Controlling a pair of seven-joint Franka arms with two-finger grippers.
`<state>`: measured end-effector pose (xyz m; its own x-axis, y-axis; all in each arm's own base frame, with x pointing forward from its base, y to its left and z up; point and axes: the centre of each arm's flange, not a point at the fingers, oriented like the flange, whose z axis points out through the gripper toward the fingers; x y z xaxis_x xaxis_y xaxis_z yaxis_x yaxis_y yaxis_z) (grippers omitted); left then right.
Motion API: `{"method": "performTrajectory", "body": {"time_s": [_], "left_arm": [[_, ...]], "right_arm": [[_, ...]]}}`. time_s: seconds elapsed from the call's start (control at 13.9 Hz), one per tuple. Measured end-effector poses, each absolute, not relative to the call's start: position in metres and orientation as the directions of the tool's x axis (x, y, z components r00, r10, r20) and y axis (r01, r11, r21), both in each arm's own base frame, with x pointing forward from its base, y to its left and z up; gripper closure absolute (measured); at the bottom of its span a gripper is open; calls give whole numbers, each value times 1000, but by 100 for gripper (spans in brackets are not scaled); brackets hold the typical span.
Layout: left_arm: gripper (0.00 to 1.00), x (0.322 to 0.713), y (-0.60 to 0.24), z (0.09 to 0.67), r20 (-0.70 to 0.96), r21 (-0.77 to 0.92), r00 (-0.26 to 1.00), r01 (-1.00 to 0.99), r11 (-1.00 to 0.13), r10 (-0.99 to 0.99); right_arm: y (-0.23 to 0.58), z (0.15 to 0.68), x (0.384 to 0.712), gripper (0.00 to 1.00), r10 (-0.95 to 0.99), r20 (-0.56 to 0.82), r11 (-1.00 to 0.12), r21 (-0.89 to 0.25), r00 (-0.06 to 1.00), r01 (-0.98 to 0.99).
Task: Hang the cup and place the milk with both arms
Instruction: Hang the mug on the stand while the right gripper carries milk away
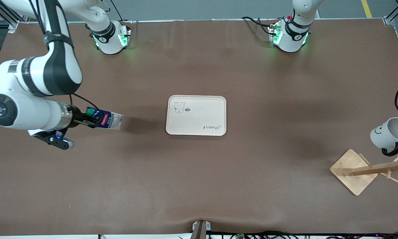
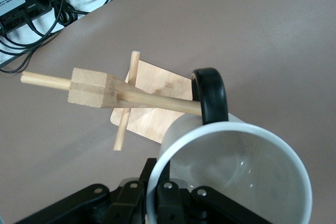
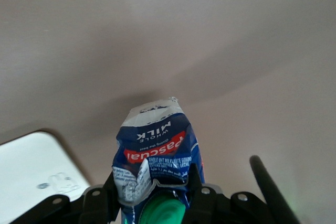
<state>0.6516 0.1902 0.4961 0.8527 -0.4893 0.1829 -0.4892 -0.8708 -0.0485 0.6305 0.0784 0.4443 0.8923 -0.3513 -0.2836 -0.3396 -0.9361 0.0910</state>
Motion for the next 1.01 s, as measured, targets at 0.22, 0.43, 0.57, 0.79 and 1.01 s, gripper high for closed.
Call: {"method": "performTrajectory", "body": {"time_s": [0.22,0.43,0.57,0.79,1.01], "left_arm": [[95,653,201,493,193,-62,850,-487,-871,-490],[95,656,211,488,208,-74,844,-491,-868,-495],[88,659,211,489,216,-75,842,-490,-869,-494],[59,664,199,496,232,-69,860,-452,-889,-455],[27,669,178,512,254,-65,880,-398,-915,-401]], "right_arm": [[8,417,631,48,-269,-299,-963,72,915,-260],[-65,381,623,48,-194,-288,-980,18,938,-197],[-77,360,615,48,-185,-281,-982,10,942,-189],[-68,345,605,48,-175,-204,-984,-1,963,-179],[-71,348,594,48,-206,-187,-977,-5,960,-211]]}}
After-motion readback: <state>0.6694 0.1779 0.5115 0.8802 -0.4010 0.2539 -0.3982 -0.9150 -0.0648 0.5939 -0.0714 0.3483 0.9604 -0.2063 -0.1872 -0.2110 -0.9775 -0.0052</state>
